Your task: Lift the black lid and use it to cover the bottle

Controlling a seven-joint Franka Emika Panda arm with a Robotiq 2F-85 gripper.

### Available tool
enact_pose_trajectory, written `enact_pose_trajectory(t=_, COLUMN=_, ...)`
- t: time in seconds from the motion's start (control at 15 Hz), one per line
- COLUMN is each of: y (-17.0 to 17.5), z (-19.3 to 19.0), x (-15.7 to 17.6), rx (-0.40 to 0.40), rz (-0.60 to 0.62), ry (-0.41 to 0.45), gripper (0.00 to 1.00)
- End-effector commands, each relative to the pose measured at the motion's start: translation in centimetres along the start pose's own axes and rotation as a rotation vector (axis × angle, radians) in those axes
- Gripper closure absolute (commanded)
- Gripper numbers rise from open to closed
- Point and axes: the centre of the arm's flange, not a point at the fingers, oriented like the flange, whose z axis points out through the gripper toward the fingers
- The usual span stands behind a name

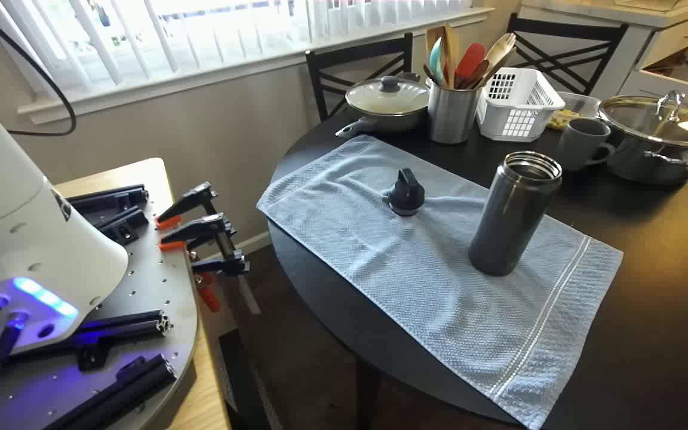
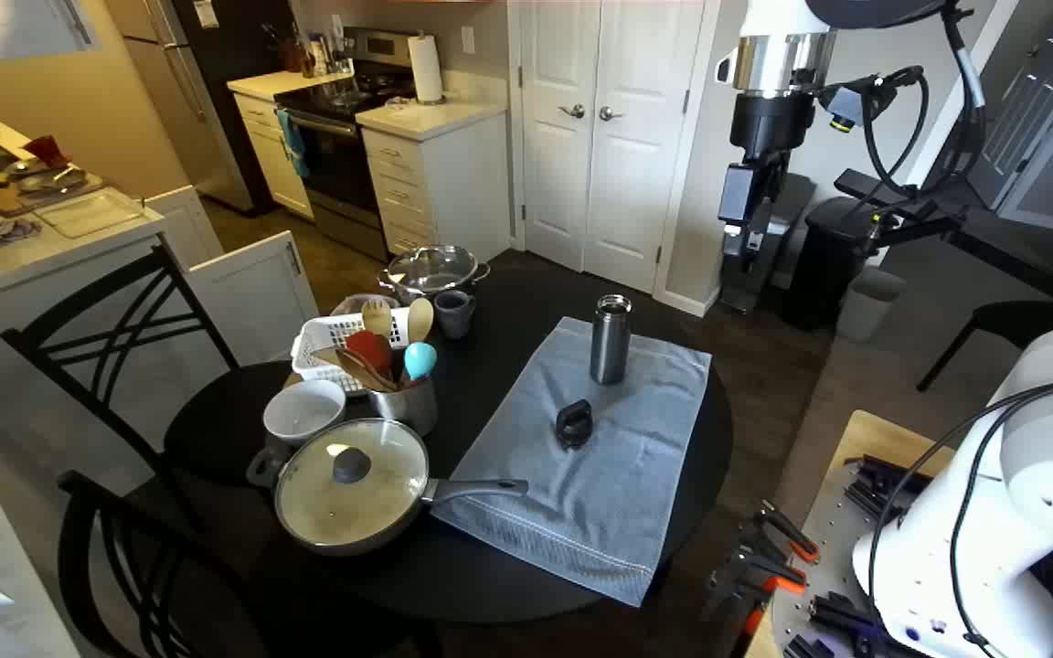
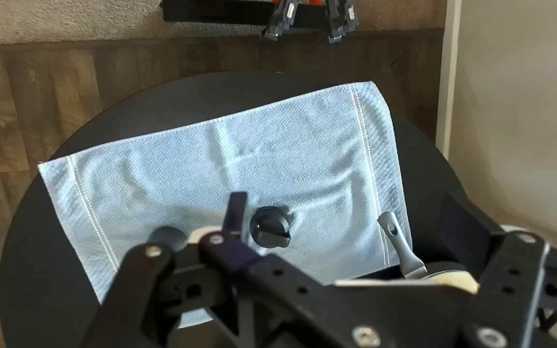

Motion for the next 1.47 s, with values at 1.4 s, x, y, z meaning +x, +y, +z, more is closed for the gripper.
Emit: enact_pose_trajectory(t=1.4, y=-1.8, z=14.2, x=16.2, rx=-0.062, rz=-0.725, ry=0.148, gripper=0.0)
